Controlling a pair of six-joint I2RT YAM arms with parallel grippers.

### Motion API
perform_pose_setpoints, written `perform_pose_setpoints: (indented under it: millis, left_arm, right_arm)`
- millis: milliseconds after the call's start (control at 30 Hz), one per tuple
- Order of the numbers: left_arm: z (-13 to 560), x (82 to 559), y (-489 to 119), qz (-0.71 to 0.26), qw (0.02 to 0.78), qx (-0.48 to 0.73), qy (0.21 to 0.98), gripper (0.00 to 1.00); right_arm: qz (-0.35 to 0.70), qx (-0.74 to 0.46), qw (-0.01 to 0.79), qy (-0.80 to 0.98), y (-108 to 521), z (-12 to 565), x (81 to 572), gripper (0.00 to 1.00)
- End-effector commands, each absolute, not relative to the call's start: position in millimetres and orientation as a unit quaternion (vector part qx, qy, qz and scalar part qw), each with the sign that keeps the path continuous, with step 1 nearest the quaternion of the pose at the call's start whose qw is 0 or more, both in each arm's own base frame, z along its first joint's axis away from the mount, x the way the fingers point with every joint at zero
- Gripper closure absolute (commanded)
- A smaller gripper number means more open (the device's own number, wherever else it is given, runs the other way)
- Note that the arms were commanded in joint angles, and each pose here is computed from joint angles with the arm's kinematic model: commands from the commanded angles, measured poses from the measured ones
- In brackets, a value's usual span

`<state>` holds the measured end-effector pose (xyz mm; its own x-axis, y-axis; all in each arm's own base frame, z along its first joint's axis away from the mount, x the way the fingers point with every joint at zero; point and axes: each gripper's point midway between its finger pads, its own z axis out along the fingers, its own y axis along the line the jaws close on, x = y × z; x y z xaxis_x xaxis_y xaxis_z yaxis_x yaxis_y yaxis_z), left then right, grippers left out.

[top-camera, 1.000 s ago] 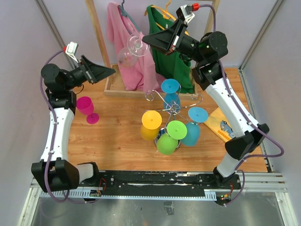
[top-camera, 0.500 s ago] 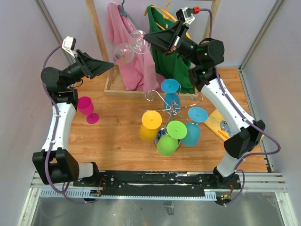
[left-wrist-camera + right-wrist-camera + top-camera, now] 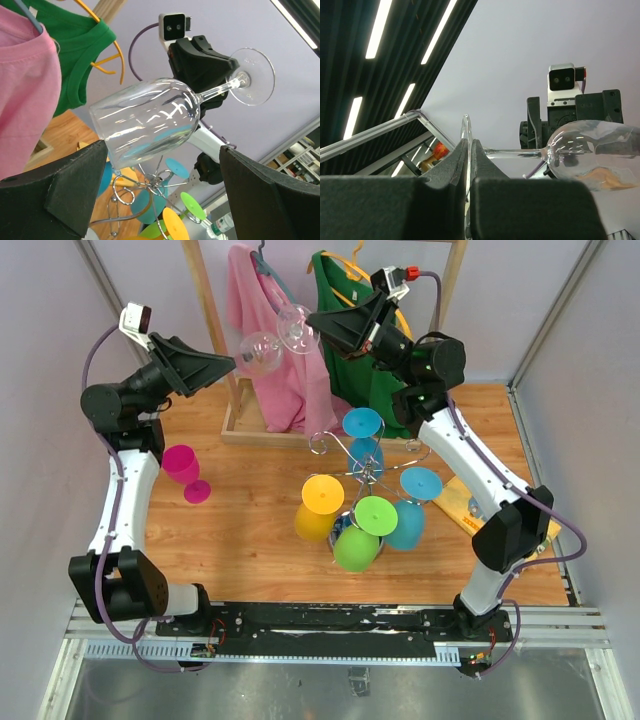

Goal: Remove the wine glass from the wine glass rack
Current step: Place the wine glass at the center of the board.

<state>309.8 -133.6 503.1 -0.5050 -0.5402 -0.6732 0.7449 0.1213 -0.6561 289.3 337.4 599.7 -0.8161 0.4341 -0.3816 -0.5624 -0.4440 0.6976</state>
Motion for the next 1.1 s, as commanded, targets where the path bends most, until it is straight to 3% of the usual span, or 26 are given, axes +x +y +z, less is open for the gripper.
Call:
perform_pose_setpoints:
  millis: [0,733,1067]
  left_arm:
    - [523.0,296.5,-134.0,-0.658,0.511,0.113,0.542,0.02]
    - [558.7,276.1,-137.0,-0.662,0.538,0.144,0.502,0.03]
    - [584.3,236.1,-141.4,-0.657,0.557,0.169,0.479,0.33]
  right_arm:
    - [0.874,-0.085,0.305,0.368,323.6,620.5,275.2,0.99]
    - [0.915,-0.067,0.266,0.296,324.1,613.6,276.3,0.99]
    - [0.937,-0.066,0.228,0.256,320.8,607.6,275.8,0.99]
